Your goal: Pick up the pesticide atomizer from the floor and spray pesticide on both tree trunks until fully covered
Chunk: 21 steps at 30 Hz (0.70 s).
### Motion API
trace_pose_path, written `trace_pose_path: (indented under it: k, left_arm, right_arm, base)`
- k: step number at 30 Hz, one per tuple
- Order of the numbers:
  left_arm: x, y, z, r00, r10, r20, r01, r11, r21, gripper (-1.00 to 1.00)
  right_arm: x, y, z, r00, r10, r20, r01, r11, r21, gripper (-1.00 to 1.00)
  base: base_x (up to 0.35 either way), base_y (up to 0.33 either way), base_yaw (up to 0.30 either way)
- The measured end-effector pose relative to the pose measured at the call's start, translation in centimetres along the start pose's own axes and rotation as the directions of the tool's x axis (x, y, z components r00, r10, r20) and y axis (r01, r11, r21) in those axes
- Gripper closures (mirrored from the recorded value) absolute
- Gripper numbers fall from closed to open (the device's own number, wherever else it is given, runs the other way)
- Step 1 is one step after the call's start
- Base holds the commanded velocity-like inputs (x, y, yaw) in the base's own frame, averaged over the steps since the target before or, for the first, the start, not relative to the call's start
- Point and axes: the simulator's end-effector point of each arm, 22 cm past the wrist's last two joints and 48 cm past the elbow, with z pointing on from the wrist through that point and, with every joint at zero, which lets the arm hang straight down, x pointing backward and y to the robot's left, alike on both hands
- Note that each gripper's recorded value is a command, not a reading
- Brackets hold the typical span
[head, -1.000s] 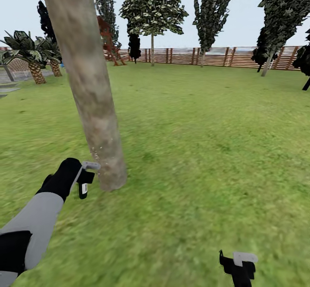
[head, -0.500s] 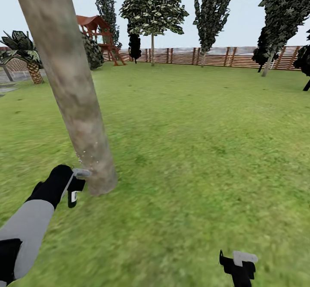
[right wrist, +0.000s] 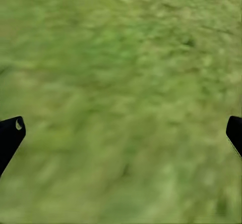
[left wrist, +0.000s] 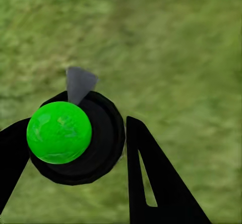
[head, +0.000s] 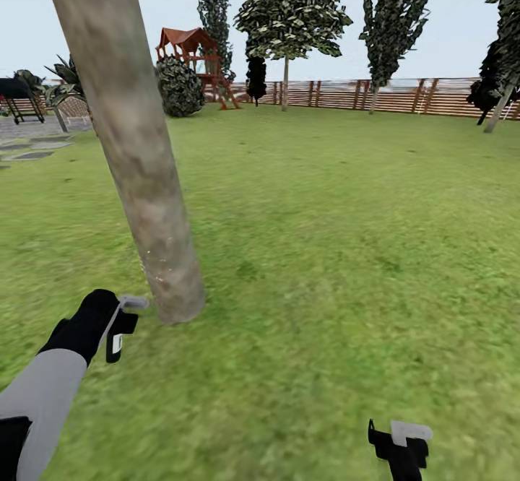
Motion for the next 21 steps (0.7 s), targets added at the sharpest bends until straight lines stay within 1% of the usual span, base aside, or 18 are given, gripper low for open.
trace_pose_path:
  k: [1, 2, 5, 6, 8, 11, 12, 14, 16, 17, 18, 21]
  left_arm:
    - [0.0, 0.4, 0.0, 1.000, -0.010, 0.001, 0.010, 1.000, -0.005, 1.00]
    - [0.2, -0.3, 0.1, 1.000, -0.020, -0.003, 0.020, 1.000, 0.011, 1.00]
    - [0.0, -2.2, 0.1, 1.000, -0.016, -0.002, 0.016, 0.999, 0.038, 1.00]
    - [-0.2, -3.4, 0.0, 1.000, -0.012, 0.003, 0.012, 0.998, 0.055, 1.00]
    - [-0.5, -4.7, -0.2, 1.000, -0.005, 0.010, 0.005, 0.998, 0.068, 1.00]
    - [-0.7, -4.7, -0.2, 1.000, -0.002, 0.014, 0.001, 0.998, 0.063, 1.00]
    - [-0.7, -4.2, -0.2, 1.000, -0.001, 0.015, 0.000, 0.998, 0.055, 1.00]
    - [-0.4, -2.1, -0.1, 1.000, -0.010, 0.011, 0.010, 1.000, 0.026, 1.00]
    - [-0.3, -0.7, -0.1, 1.000, -0.024, 0.012, 0.024, 1.000, 0.012, 1.00]
    - [-0.4, -0.5, -0.1, 0.999, -0.030, 0.013, 0.030, 0.999, 0.015, 1.00]
    - [-0.4, -0.9, -0.1, 0.999, -0.032, 0.014, 0.031, 0.999, 0.023, 1.00]
    - [-1.2, -2.7, -0.4, 0.999, -0.027, 0.025, 0.026, 0.998, 0.051, 1.00]
  right_arm:
    - [0.0, 0.0, 0.0, 1.000, 0.000, 0.000, 0.000, 1.000, 0.000, -1.00]
    - [0.0, 0.0, 0.0, 1.000, 0.000, 0.000, 0.000, 1.000, 0.000, -1.00]
    - [0.0, 0.0, 0.0, 1.000, 0.000, 0.000, 0.000, 1.000, 0.000, -1.00]
    - [0.0, 0.0, 0.0, 1.000, 0.000, 0.000, 0.000, 1.000, 0.000, -1.00]
    - [0.0, 0.0, 0.0, 1.000, 0.000, 0.000, 0.000, 1.000, 0.000, -1.00]
    - [0.0, 0.0, 0.0, 1.000, 0.000, 0.000, 0.000, 1.000, 0.000, -1.00]
    - [0.0, 0.0, 0.0, 1.000, 0.000, -0.001, 0.000, 1.000, 0.000, -1.00]
    - [0.0, 0.0, 0.0, 1.000, 0.000, -0.001, 0.000, 1.000, 0.000, -1.00]
    - [0.0, 0.0, 0.0, 1.000, 0.000, -0.001, 0.000, 1.000, 0.000, -1.00]
    - [0.0, 0.0, 0.0, 1.000, 0.000, -0.001, 0.000, 1.000, 0.000, -1.00]
    - [0.0, 0.0, 0.0, 1.000, 0.001, -0.001, -0.001, 1.000, 0.001, -1.00]
    - [0.0, 0.0, 0.0, 1.000, 0.000, -0.001, 0.000, 1.000, 0.000, -1.00]
  base:
    - [0.288, -0.136, 0.006]
    - [0.290, -0.133, 0.003]
    - [0.291, -0.131, 0.024]
    - [0.292, -0.130, 0.123]
    - [0.290, -0.130, 0.229]
    - [0.171, -0.081, 0.264]
    - [0.036, -0.017, 0.275]
    - [0.015, -0.007, 0.276]
    - [0.005, -0.002, 0.150]
    - [0.001, -0.001, 0.042]
    - [0.001, 0.000, 0.021]
    - [0.000, 0.000, 0.009]
